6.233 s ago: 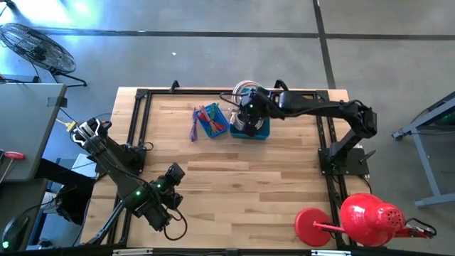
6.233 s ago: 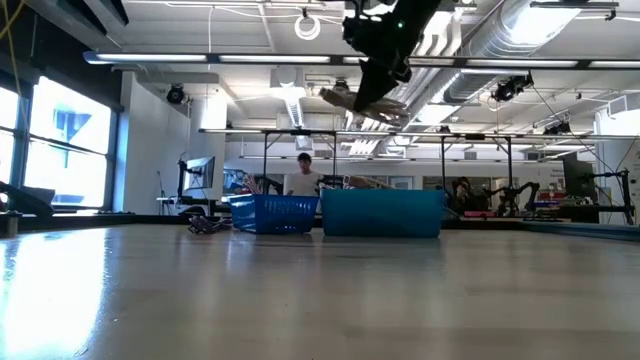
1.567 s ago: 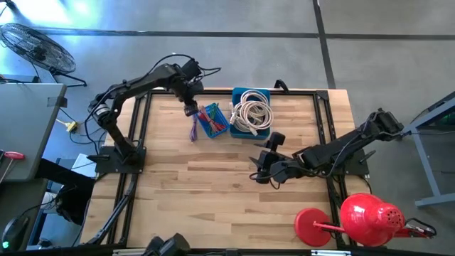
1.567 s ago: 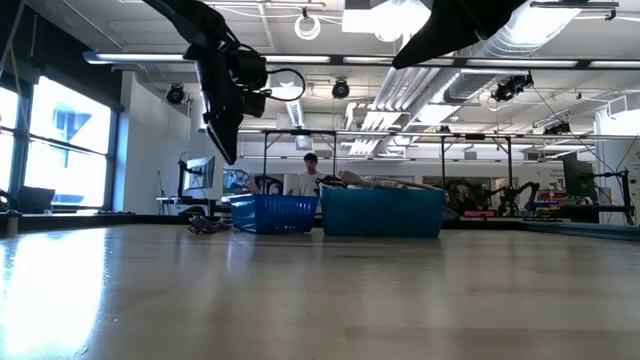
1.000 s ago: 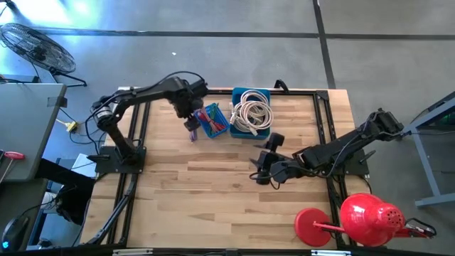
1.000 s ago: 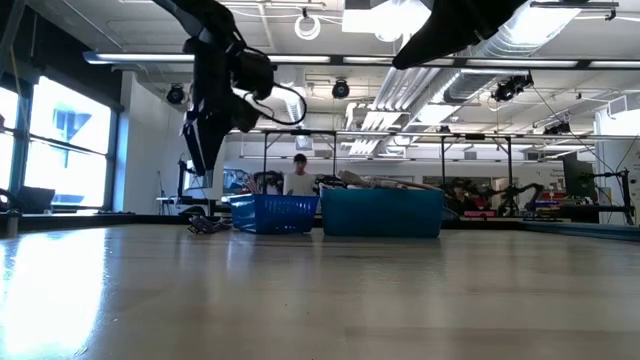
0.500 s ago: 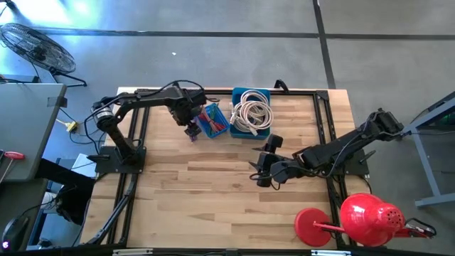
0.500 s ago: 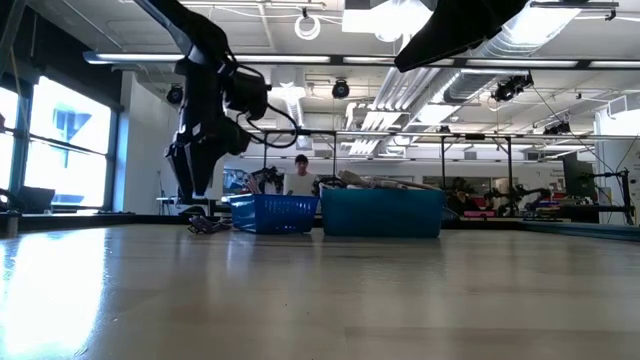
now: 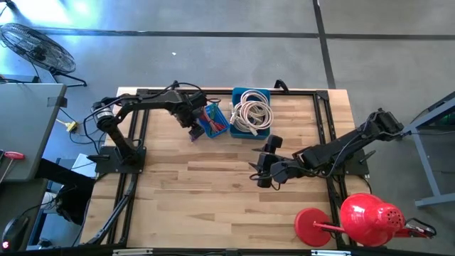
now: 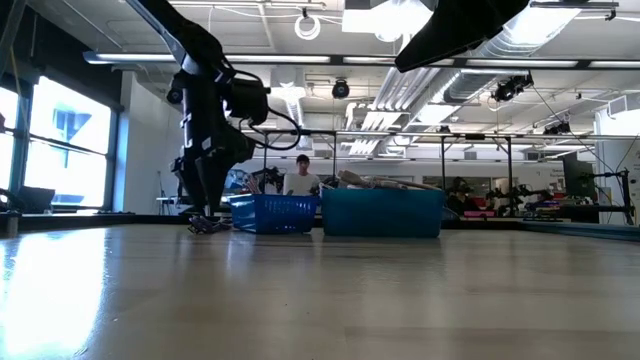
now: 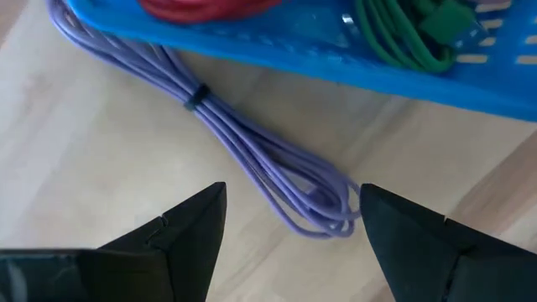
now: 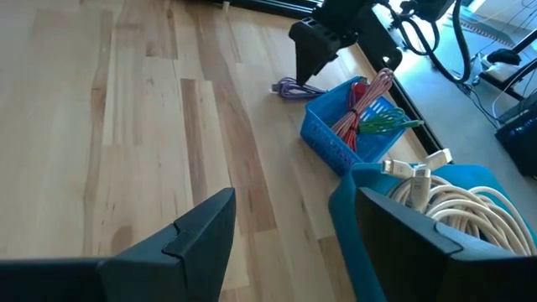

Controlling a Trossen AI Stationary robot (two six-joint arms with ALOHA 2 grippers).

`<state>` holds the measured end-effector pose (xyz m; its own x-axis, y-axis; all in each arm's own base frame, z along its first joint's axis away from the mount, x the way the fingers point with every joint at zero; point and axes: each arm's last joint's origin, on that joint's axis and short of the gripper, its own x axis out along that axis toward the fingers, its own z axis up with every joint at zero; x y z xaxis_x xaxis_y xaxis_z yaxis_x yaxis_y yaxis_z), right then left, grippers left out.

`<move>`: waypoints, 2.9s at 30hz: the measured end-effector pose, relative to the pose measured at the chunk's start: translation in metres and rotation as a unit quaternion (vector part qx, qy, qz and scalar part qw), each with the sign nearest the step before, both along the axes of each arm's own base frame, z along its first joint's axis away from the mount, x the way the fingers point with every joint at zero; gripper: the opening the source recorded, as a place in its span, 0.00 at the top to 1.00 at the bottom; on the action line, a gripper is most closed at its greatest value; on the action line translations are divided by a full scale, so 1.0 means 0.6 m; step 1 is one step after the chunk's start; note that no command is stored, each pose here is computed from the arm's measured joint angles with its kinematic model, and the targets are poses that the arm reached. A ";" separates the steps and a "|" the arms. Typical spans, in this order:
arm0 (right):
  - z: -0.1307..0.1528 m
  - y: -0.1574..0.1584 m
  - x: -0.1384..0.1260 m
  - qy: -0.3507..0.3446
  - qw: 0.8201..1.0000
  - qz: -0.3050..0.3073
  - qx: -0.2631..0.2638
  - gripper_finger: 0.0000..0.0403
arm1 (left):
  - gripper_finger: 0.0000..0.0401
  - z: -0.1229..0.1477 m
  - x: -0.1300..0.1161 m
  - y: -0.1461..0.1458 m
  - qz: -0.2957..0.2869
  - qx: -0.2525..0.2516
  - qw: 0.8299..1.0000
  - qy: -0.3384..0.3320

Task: Pick & Place USB Port
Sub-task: Put the purple charger cable into the blue bin

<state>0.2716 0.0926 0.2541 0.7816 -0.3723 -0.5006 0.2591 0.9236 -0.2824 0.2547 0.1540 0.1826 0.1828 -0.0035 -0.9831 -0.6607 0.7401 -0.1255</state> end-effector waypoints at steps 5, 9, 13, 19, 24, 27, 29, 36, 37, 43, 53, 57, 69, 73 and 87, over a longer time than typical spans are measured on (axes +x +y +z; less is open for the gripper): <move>0.000 0.000 0.000 0.000 1.000 0.000 0.000 0.41 | 0.33 0.000 0.001 0.002 0.003 0.013 1.000 0.003; 0.000 0.000 0.000 0.000 1.000 0.000 0.000 0.41 | 0.33 0.000 0.000 0.002 0.005 0.018 1.000 0.006; 0.000 0.000 0.000 0.000 1.000 0.000 0.000 0.41 | 0.33 0.000 0.001 0.003 0.006 0.019 1.000 0.005; 0.000 0.001 0.000 0.002 1.000 0.005 0.004 0.41 | 0.33 0.000 0.002 -0.001 0.002 0.021 1.000 0.007; 0.000 0.001 0.000 0.002 1.000 0.005 0.004 0.41 | 0.33 0.000 0.007 -0.004 -0.003 0.030 1.000 0.004; 0.000 0.001 0.000 0.002 1.000 0.006 0.004 0.41 | 0.33 0.001 0.008 -0.003 -0.004 0.033 0.999 0.001; 0.000 0.001 0.000 0.002 1.000 0.006 0.005 0.41 | 0.33 0.001 0.009 -0.003 -0.006 0.035 0.999 -0.001; 0.000 0.001 0.000 0.002 1.000 0.006 0.005 0.41 | 0.33 -0.004 0.006 -0.004 -0.002 0.031 1.000 0.003; 0.000 0.001 0.000 0.002 1.000 0.006 0.005 0.41 | 0.33 -0.008 0.004 -0.005 0.001 0.029 1.000 0.005; 0.000 0.001 0.000 0.003 1.000 0.009 0.007 0.41 | 0.33 -0.030 -0.002 -0.008 -0.005 0.036 0.999 -0.006; 0.000 0.001 0.000 0.002 1.000 0.008 0.006 0.41 | 0.33 -0.044 -0.002 -0.012 -0.007 0.041 0.999 -0.018; 0.000 0.001 0.000 0.002 1.000 0.008 0.006 0.41 | 0.33 -0.050 -0.006 -0.014 0.002 0.039 0.999 -0.013; -0.001 0.001 0.000 0.004 1.000 0.008 0.006 0.41 | 0.38 -0.055 -0.009 -0.014 0.008 0.056 0.998 -0.009; -0.002 0.001 -0.001 0.007 1.000 0.008 0.005 0.41 | 0.52 -0.055 -0.009 -0.014 0.008 0.059 0.998 -0.009; -0.003 0.000 -0.002 0.010 1.000 0.006 0.007 0.41 | 0.98 -0.056 -0.011 -0.014 -0.048 0.071 0.996 0.003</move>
<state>0.2707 0.0928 0.2525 0.7756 -0.3564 -0.5210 0.2430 0.9303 -0.2747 0.2482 0.1457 0.1492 0.1830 0.1189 -0.9759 -0.5857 0.8104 -0.0111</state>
